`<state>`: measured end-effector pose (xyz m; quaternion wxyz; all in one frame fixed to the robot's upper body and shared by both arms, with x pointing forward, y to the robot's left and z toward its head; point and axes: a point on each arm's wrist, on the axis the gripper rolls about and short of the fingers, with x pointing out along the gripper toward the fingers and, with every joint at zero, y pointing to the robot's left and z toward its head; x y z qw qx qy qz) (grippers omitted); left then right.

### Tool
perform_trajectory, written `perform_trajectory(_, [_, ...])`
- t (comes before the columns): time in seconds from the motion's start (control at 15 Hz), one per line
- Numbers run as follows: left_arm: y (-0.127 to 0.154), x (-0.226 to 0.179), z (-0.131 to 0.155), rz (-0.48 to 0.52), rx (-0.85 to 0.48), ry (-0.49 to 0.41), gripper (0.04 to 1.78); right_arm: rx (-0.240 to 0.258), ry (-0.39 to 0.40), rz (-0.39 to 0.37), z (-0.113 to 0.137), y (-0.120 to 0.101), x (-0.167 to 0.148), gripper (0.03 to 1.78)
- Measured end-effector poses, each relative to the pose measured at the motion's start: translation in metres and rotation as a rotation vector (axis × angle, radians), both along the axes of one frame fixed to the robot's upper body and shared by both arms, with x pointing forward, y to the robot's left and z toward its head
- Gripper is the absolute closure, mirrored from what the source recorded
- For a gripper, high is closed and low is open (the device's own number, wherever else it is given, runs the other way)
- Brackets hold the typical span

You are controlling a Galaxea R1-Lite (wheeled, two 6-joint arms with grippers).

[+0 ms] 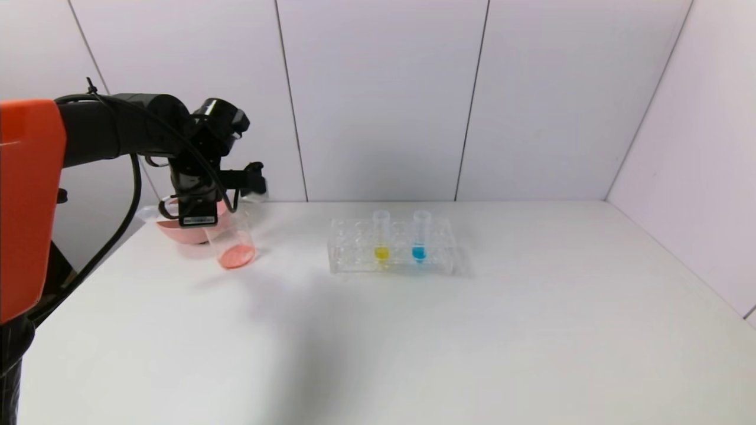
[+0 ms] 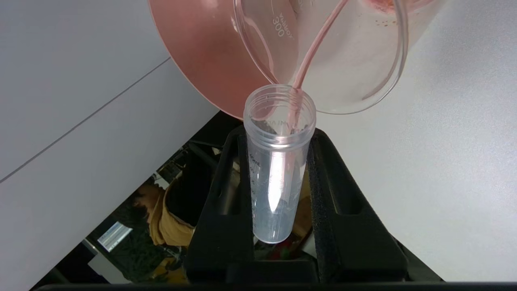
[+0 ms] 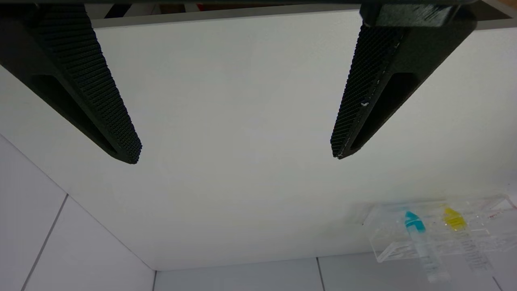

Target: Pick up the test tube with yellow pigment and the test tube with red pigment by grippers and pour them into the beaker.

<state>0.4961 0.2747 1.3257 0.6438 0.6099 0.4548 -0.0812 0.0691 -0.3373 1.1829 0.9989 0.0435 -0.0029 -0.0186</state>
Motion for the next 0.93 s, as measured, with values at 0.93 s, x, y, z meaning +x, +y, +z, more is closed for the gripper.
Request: perform_trajectory(0.93, [0.06, -0.012, 0.035, 0.0, -0.483, -0.151, 1.4, 0.0, 0.0, 0.0, 0.0, 0.0, 0.0, 0.1])
